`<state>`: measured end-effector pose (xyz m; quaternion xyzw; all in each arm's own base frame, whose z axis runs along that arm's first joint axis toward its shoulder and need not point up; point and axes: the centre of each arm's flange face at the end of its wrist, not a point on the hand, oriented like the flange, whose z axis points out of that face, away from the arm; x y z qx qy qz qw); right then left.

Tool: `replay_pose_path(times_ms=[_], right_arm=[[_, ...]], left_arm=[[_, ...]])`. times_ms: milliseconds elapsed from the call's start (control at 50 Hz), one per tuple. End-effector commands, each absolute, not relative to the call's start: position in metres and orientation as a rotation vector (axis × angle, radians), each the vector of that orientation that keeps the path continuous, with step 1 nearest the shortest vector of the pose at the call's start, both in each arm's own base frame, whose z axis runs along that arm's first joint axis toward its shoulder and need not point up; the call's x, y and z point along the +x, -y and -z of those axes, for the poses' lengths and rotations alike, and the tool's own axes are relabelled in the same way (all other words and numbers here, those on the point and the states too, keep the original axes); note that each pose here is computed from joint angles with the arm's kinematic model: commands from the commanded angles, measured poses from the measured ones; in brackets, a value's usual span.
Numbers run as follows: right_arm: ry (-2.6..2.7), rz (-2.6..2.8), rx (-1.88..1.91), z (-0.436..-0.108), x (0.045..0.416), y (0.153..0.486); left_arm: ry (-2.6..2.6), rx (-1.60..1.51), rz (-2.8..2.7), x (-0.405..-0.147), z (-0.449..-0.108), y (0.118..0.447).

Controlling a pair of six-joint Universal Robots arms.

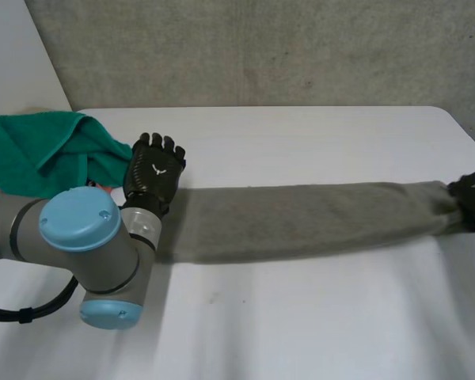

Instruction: Fold the laundry.

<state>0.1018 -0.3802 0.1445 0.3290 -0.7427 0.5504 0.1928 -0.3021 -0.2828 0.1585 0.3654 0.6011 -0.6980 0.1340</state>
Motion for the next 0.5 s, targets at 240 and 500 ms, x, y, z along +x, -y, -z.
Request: replay_pose_path(times_ms=[240, 500], right_arm=[[1.466, -1.936, 1.317, -0.212, 0.203, 0.360], [1.012, -2.359, 2.071, -0.177, 0.382, 0.223]], left_arm=[[-1.729, 1.024, 2.037, -0.288, -0.178, 0.273], [-1.801, 0.883, 2.069, -0.264, -0.189, 0.280]])
